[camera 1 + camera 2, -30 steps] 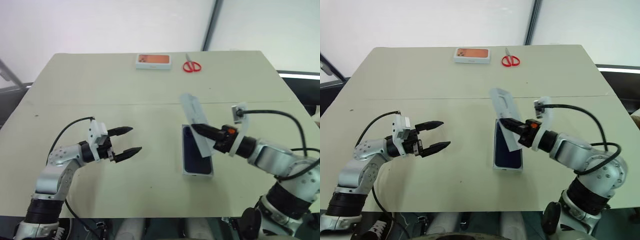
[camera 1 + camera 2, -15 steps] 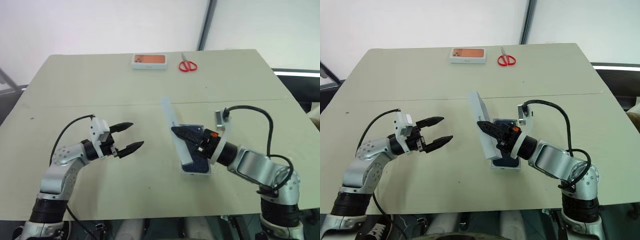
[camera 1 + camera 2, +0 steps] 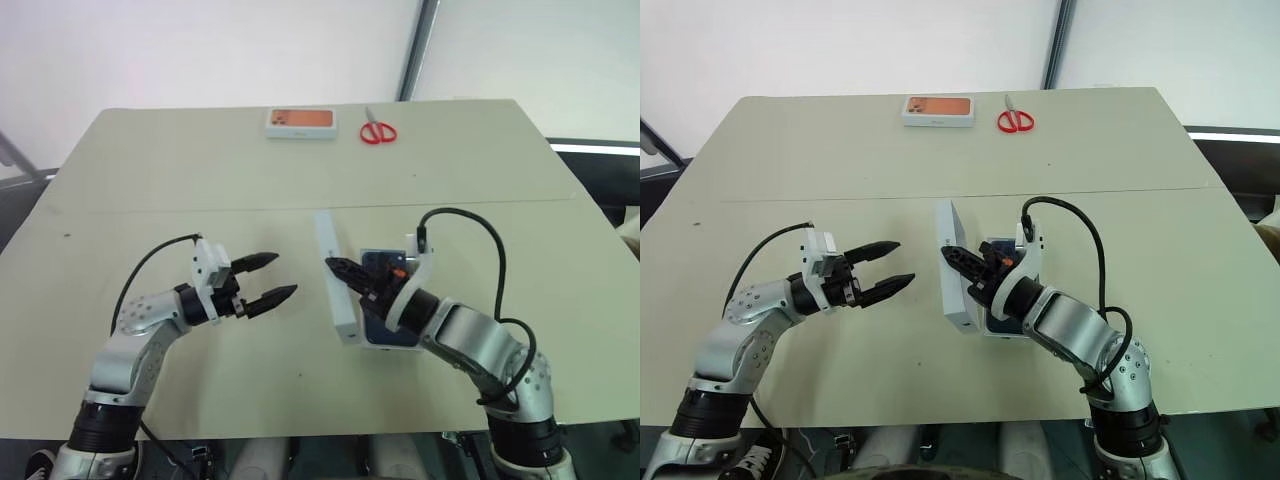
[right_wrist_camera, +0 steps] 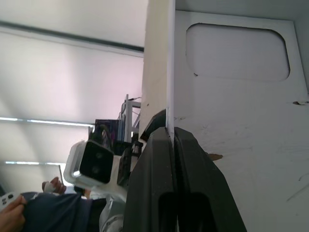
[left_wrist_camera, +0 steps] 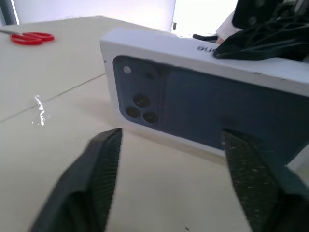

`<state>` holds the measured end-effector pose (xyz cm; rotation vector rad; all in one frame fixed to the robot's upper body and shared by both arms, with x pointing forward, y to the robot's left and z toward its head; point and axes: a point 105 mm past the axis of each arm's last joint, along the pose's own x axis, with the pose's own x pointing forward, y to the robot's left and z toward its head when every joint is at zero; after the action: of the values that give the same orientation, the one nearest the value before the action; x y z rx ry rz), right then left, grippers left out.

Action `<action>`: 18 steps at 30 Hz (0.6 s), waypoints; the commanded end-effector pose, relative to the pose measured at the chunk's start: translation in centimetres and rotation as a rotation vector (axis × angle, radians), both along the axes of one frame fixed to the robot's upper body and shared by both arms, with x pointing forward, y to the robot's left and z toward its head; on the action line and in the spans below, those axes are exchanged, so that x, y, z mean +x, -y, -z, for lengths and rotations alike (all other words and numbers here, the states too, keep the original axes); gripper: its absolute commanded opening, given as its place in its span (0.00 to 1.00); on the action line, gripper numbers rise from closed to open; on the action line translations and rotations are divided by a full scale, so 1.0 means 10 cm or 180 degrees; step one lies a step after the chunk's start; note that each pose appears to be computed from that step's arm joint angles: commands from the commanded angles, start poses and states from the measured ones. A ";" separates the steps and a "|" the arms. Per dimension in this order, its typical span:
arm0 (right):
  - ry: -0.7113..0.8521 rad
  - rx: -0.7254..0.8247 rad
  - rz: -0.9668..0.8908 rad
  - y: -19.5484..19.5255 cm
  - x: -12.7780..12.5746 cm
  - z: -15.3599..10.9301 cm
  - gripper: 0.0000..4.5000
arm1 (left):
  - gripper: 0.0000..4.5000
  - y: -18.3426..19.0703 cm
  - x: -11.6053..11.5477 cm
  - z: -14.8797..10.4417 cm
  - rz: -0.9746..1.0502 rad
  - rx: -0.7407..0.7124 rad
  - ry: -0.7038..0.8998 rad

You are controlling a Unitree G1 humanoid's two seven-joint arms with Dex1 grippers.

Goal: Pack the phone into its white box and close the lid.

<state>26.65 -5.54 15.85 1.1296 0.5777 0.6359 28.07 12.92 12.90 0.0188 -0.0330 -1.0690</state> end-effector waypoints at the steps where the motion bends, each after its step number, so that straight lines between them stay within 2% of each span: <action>1: 0.0040 0.0135 0.0004 -0.01 -0.01 -0.09 0.00 | 0.34 0.10 -0.06 -0.09 0.0126 -0.0076 0.0110; 4: -0.0104 0.0041 0.0044 0.06 -0.01 0.06 0.00 | 0.01 0.17 -0.06 -0.04 0.0140 -0.0119 0.0047; 14: 0.0003 -0.0074 0.0006 0.08 -0.01 0.06 0.00 | 0.01 0.47 0.07 0.08 0.0100 -0.0180 0.0032; 17: 0.0041 -0.0197 0.0006 0.11 -0.03 0.11 0.19 | 0.00 0.53 0.07 0.10 0.0131 -0.0194 0.0032; 18: 0.0076 -0.0233 0.0004 0.12 -0.03 0.11 0.30 | 0.00 0.55 0.07 0.11 0.0155 -0.0205 0.0015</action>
<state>26.62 -6.77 14.17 1.0717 0.6022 0.5904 28.81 7.83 11.22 -0.0489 -0.0406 -1.0996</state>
